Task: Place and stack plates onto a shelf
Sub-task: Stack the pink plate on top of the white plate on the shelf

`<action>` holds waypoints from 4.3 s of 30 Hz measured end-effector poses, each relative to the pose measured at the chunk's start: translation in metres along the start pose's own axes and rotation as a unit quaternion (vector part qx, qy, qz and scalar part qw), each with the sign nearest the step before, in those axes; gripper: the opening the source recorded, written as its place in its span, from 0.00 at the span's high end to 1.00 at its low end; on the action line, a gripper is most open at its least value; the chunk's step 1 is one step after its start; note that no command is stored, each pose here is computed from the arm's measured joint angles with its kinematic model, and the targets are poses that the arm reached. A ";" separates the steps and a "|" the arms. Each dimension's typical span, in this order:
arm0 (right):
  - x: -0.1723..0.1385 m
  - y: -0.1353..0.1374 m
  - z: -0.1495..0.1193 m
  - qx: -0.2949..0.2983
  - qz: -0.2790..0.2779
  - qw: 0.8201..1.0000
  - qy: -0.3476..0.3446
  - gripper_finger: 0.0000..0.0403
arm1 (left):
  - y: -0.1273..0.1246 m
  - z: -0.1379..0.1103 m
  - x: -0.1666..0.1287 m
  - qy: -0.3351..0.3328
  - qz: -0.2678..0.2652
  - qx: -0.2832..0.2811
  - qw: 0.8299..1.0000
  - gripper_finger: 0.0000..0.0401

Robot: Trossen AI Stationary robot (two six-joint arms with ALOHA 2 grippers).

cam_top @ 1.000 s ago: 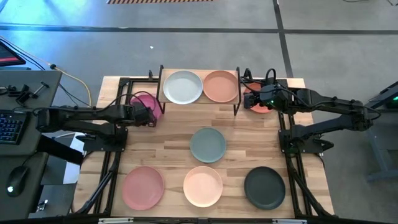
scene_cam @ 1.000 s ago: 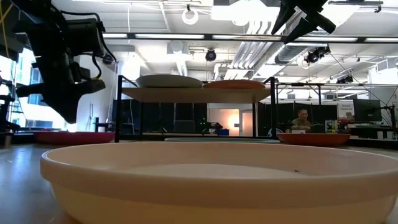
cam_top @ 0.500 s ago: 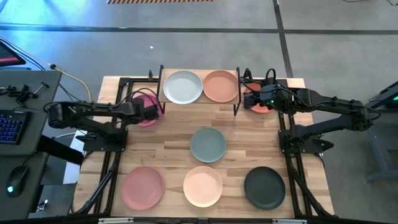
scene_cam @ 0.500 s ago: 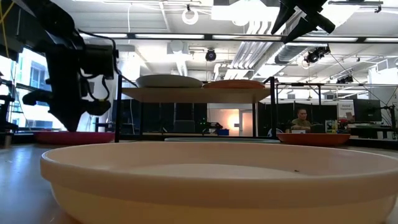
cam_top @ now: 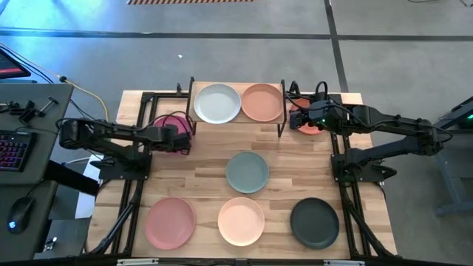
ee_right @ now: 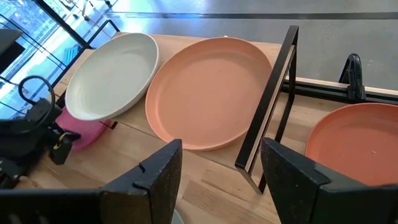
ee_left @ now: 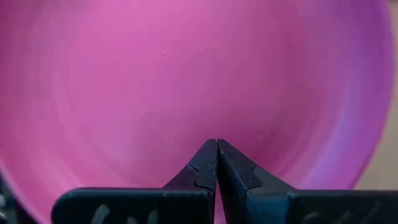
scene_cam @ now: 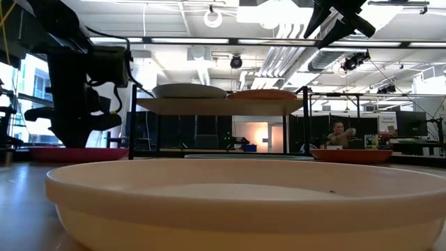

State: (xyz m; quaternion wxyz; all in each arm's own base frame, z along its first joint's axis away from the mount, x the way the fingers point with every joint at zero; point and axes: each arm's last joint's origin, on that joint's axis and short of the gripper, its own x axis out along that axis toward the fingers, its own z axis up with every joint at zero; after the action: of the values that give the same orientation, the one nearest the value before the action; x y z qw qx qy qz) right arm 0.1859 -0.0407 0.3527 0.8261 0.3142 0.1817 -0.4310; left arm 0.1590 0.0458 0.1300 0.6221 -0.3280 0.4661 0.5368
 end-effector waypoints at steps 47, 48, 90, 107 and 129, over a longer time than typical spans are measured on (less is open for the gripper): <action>0.000 0.000 0.001 -0.025 -0.006 1.000 -0.012 0.51 | 0.014 -0.108 -0.113 0.049 -0.141 -0.111 0.982 0.67; 0.000 0.000 0.001 -0.026 -0.007 1.000 -0.012 0.51 | 0.014 -0.108 -0.110 0.050 -0.141 -0.115 0.982 0.65; 0.000 0.002 0.003 -0.016 0.003 1.000 -0.021 0.51 | 0.012 -0.095 -0.057 0.100 -0.193 -0.173 0.961 0.99; 0.000 0.002 0.003 -0.018 0.003 1.000 -0.021 0.51 | 0.028 -0.035 -0.172 0.074 -0.355 -0.109 0.926 1.00; 0.000 0.004 0.004 -0.010 0.011 1.000 -0.027 0.51 | 0.015 0.182 -0.163 -0.098 -0.262 -0.031 0.960 1.00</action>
State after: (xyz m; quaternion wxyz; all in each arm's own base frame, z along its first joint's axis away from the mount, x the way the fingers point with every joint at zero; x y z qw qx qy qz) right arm 0.1892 -0.0419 0.3572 0.8384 0.2959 0.1606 -0.4286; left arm 0.1877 0.1555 0.3468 0.7729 -0.4036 0.2836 0.3991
